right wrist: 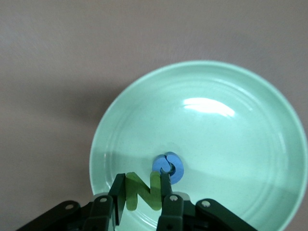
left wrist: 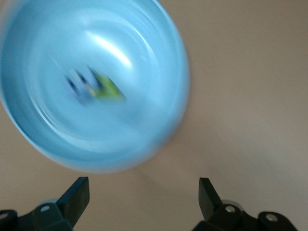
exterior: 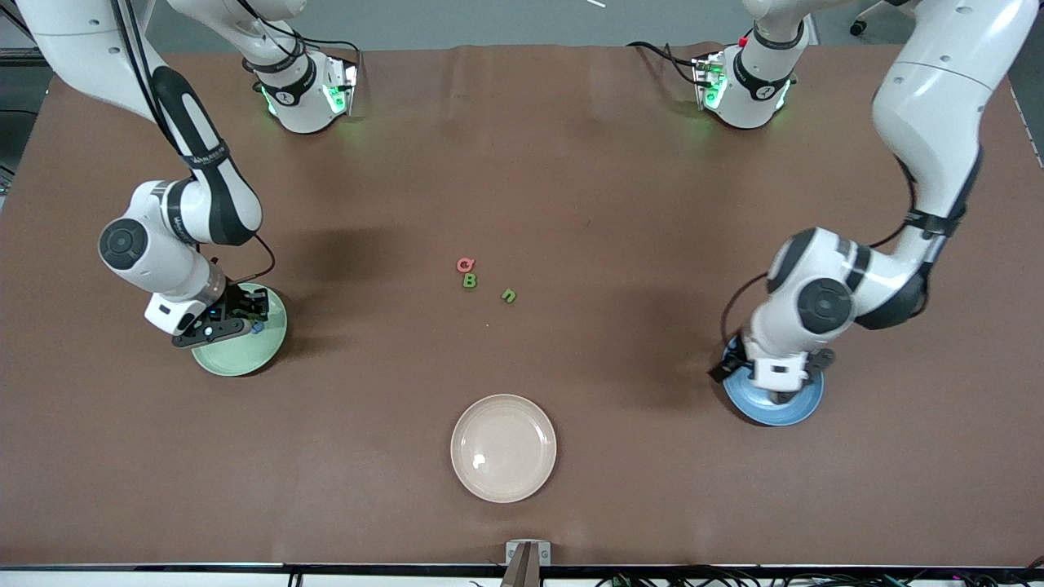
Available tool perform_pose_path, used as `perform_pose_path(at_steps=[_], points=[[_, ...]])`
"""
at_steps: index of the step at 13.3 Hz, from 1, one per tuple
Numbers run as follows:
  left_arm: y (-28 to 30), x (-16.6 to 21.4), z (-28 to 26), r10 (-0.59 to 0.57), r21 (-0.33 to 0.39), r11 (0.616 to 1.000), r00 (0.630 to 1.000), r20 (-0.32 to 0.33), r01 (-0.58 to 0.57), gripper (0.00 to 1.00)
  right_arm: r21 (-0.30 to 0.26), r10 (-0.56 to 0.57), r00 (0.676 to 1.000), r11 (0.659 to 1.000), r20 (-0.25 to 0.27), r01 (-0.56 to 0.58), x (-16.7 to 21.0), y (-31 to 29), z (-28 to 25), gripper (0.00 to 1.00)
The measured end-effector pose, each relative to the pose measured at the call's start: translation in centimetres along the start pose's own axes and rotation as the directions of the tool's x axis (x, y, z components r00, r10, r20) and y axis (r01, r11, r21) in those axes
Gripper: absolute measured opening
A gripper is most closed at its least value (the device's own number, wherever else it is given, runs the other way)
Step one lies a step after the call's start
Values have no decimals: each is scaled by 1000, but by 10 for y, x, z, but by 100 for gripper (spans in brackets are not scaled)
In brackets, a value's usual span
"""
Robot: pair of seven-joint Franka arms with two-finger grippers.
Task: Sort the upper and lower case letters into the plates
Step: 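Grasp the green U and green B with the left and right grippers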
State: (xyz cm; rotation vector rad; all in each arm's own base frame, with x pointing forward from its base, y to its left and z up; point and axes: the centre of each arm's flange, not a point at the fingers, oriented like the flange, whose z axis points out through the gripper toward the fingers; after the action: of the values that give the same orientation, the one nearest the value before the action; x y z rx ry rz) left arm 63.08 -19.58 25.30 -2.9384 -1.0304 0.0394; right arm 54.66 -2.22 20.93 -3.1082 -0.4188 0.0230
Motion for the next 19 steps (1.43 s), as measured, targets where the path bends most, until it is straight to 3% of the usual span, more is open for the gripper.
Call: perform_pose_path(at_steps=[8,9,12,15,19], points=[[139,-235,14,27,-38,999,999,19,-27,90,12,3,999,1000,34,-3,-8,7,21,33],[149,-250,23,25,-38,999,1000,16,-25,85,12,3,999,1000,35,-3,-8,7,21,38],[173,-288,50,6,-30,1000,1000,-22,-7,81,15,0,999,1000,41,-1,-6,7,19,71],[183,-317,63,-26,-53,998,1000,-17,25,77,23,0,999,1000,54,-1,8,-8,-13,100],[188,-333,75,-72,-87,994,997,10,72,65,-1,170,980,985,105,-171,36,-110,-69,100]])
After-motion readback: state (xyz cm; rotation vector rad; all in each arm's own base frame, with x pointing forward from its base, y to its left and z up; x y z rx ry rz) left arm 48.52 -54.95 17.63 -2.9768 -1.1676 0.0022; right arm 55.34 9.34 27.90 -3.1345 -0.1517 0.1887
